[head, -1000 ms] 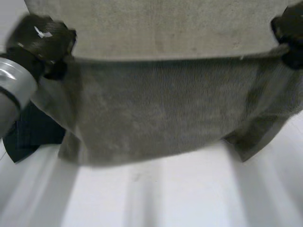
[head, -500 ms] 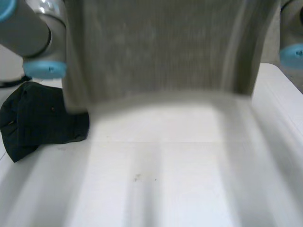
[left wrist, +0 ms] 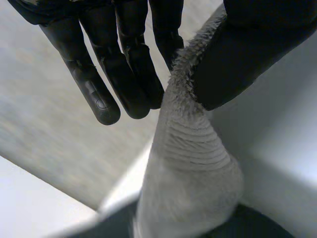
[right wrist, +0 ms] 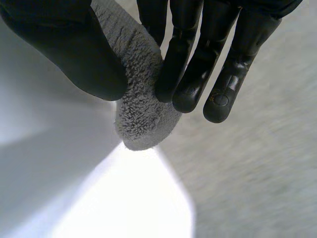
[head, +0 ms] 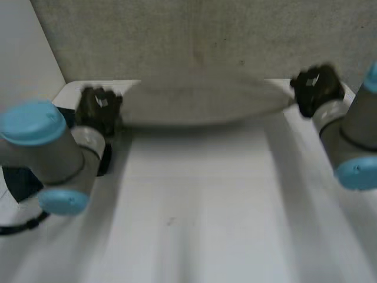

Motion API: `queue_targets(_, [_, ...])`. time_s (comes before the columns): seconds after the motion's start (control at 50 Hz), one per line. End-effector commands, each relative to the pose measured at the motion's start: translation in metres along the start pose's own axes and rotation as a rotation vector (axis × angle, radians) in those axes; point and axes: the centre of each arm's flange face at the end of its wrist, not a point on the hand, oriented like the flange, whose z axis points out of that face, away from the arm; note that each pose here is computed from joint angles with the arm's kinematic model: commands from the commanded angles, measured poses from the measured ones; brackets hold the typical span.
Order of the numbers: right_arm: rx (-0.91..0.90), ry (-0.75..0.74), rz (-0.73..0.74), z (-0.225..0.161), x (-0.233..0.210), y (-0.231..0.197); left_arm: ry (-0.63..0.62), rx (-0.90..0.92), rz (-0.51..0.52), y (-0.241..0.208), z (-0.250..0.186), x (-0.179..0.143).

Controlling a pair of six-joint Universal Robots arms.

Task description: Fold the laundry.

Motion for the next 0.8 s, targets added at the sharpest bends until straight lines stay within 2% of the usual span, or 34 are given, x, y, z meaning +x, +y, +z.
queue_targets(0.02, [-0.162,-0.137,0.002,-0.020,-0.034,0.041,0.116,-0.180,0.028,0.051,-0.018,0.033])
queue_targets(0.14, [-0.242,-0.166,0.008,-0.035,-0.032,0.061,0.179,-0.268,0.037,0.065,-0.037,0.039])
queue_targets(0.24, [-0.237,-0.163,0.021,-0.044,-0.022,0.060,0.169,-0.270,0.032,0.066,-0.040,0.036])
queue_targets(0.5, [-0.266,-0.170,0.107,-0.048,-0.013,0.075,0.051,-0.307,-0.008,0.083,-0.025,-0.006])
queue_targets(0.66, [-0.265,-0.173,0.110,-0.048,-0.013,0.075,0.110,-0.279,-0.045,0.088,-0.022,-0.014])
queue_targets(0.8, [-0.266,-0.172,0.112,-0.048,-0.013,0.075,0.101,-0.277,-0.057,0.094,-0.014,-0.025])
